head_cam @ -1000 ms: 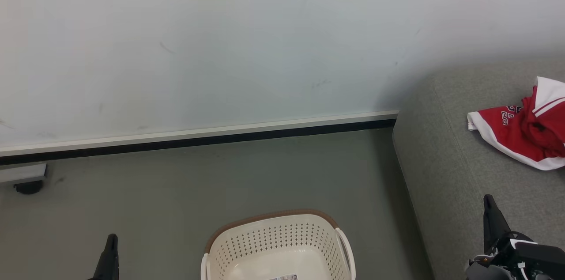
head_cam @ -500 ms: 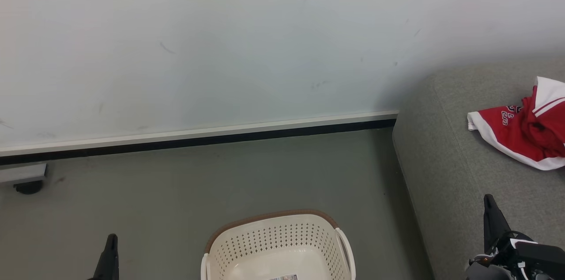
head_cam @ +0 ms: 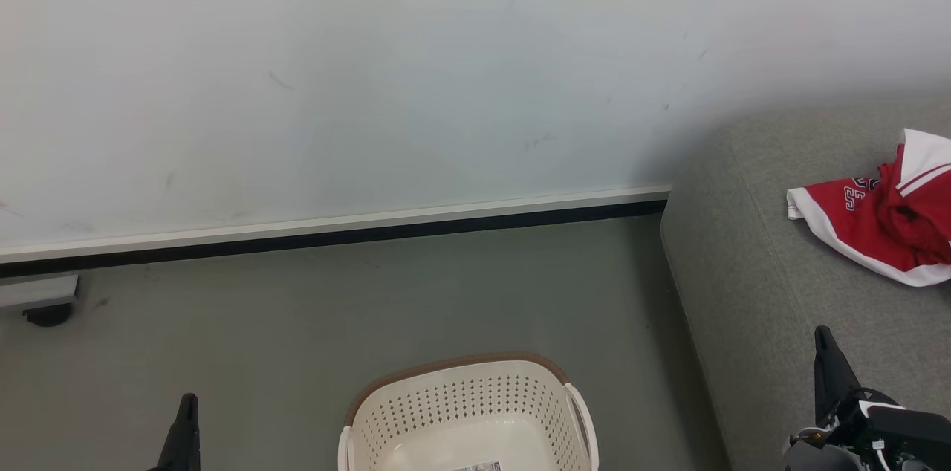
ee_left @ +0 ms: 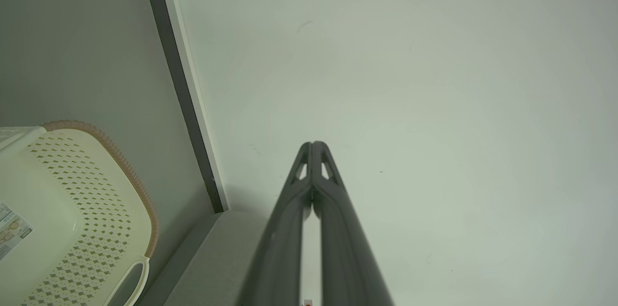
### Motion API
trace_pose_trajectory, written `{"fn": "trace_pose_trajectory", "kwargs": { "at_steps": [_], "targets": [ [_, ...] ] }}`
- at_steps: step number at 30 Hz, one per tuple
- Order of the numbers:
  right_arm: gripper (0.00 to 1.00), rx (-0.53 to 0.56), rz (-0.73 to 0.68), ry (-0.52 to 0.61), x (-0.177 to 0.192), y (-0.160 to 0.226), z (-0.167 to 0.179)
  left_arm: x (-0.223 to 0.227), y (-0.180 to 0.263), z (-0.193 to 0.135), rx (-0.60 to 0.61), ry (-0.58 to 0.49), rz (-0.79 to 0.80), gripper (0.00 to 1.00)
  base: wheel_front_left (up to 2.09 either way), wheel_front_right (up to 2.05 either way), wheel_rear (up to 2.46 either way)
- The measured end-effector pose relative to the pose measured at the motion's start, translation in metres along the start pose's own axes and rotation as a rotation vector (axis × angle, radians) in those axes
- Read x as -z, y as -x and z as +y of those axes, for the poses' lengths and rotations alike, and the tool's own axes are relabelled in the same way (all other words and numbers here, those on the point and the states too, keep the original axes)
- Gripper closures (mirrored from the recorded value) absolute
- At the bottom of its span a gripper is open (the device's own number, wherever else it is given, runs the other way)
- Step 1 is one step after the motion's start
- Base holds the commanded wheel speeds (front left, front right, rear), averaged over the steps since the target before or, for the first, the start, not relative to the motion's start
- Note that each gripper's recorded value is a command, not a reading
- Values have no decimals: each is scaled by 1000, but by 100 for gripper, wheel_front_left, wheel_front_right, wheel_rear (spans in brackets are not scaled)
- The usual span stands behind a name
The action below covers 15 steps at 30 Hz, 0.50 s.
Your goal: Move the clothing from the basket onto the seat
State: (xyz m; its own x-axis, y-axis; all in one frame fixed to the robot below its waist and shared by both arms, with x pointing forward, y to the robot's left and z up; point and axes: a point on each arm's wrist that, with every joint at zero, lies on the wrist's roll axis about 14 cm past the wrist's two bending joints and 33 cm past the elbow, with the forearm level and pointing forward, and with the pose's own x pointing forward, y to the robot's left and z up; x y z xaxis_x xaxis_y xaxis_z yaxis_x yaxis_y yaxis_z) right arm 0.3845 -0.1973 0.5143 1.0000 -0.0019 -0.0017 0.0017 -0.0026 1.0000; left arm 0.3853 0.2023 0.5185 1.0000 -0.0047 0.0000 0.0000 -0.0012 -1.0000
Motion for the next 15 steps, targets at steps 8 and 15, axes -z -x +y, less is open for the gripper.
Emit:
{"fn": "trace_pose_trajectory", "kwargs": {
  "at_steps": [8,15],
  "targets": [
    [100,-1,0,2,0,0,1,0,0,0,0,0,0,100,0,0,0],
    [100,-1,1,0,0,0,1,0,0,0,0,0,0,100,0,0,0]
  ]
}}
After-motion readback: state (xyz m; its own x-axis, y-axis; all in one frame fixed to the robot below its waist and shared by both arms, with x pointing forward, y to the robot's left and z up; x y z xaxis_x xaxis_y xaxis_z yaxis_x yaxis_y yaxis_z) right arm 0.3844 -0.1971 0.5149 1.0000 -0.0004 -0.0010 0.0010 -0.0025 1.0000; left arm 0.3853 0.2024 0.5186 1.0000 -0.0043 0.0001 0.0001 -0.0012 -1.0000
